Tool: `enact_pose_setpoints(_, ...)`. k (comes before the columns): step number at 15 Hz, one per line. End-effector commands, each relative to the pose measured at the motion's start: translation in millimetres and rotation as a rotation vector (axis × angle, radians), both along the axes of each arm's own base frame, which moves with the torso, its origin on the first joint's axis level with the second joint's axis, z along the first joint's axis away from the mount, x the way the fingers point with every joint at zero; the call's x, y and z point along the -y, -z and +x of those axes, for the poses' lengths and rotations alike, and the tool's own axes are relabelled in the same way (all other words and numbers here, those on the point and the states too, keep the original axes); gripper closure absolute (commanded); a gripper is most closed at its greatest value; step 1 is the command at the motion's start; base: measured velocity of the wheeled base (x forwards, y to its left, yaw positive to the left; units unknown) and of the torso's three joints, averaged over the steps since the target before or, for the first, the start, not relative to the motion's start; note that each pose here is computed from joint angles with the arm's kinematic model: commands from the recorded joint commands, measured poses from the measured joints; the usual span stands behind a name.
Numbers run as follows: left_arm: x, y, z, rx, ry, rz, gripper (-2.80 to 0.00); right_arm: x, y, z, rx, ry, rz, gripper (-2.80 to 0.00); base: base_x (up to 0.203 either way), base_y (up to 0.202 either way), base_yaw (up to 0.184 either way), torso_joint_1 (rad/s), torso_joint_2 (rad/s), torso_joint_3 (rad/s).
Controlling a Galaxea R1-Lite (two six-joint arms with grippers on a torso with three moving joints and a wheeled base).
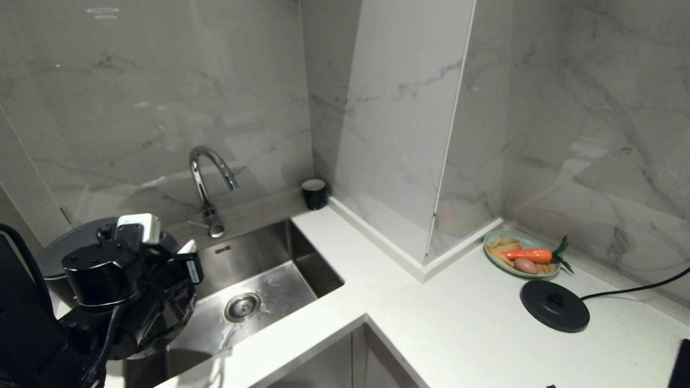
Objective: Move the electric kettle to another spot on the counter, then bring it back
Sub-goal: Place it on the power base
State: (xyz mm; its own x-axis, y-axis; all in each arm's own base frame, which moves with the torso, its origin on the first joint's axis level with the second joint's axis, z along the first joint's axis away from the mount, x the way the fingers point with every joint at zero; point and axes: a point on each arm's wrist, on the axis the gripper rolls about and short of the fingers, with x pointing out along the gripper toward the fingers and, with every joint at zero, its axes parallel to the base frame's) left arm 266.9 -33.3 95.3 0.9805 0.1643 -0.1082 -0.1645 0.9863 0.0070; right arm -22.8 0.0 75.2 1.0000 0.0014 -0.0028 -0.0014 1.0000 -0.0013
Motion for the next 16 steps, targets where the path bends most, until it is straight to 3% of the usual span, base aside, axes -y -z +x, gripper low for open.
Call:
enact_pose_setpoints(1,8.7,-4.1,-0.4,0.024,0.029,-0.003,0.00,0.0,0.0,0.1,-0.002,-0.001,0.000,0.00,0.000,0.000,0.000,0.000,0.00,0.000)
enact_pose_setpoints(9,11.8,-3.4,-4.2,0.018,0.041,-0.005,0.00,0.0,0.0,0.1,-0.002,0.000,0.000,0.00,0.001,0.004,-0.015,0.000,0.00,0.001)
enact_pose_setpoints(16,11.5,-5.6,-5.6,0.026,0.041,-0.006,0.00,0.0,0.0,0.1,-0.002,0.000,0.000,0.00,0.002,0.008,-0.170,0.003,0.00,0.005)
